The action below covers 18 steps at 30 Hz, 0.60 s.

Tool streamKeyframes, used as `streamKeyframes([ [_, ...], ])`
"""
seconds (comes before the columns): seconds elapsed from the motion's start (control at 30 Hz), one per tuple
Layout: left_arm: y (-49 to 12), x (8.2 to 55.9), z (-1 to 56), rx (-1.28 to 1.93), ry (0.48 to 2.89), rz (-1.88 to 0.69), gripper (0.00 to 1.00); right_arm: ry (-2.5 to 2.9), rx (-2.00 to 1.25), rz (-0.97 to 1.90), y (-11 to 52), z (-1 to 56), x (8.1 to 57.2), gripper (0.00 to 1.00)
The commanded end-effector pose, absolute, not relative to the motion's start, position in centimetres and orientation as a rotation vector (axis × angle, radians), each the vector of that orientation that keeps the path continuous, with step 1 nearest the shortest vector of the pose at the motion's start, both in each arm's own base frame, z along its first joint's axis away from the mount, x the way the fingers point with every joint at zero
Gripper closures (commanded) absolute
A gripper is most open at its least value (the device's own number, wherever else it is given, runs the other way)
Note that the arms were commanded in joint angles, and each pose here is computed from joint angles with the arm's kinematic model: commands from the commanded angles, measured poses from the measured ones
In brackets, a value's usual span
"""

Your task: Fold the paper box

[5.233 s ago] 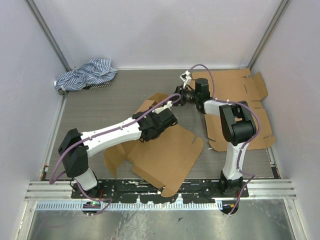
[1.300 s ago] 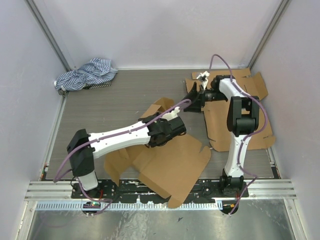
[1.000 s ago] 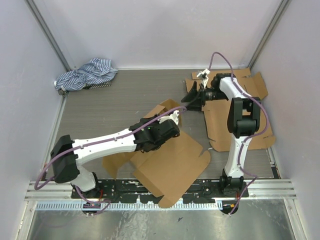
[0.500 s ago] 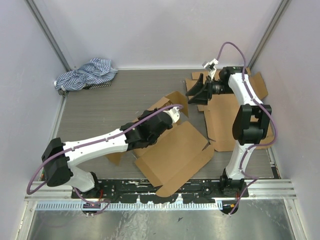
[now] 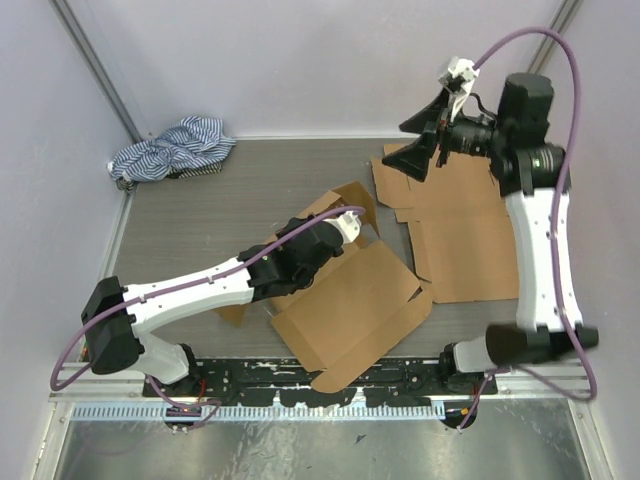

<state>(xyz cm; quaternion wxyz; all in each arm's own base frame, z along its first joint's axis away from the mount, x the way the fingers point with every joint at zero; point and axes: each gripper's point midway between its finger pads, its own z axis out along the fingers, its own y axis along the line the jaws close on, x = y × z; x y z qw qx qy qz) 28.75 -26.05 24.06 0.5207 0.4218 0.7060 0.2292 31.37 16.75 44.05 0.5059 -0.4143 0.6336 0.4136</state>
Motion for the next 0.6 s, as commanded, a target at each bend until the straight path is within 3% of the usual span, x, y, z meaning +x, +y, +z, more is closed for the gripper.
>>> streamKeyframes([
  [0.0, -26.0, 28.8, 25.7, 0.930, 1.677, 0.500, 1.00, 1.470, -0.393, 0.433, 9.9, 48.5, 40.9, 0.00],
  [0.23, -25.8, 29.0, 24.7, 0.979, 1.708, 0.592, 1.00, 1.453, -0.166, 0.413, 7.6, 39.8, 48.1, 0.00],
  [0.33, -25.6, 29.2, 23.9, 1.016, 1.722, 0.668, 1.00, 1.511, -0.157, 0.495, 8.0, 35.3, 50.7, 0.31],
  [0.57, -26.1, 29.5, 21.9, 1.077, 1.739, 0.724, 1.00, 1.515, -0.404, 0.762, 12.6, 28.7, 51.8, 0.46],
])
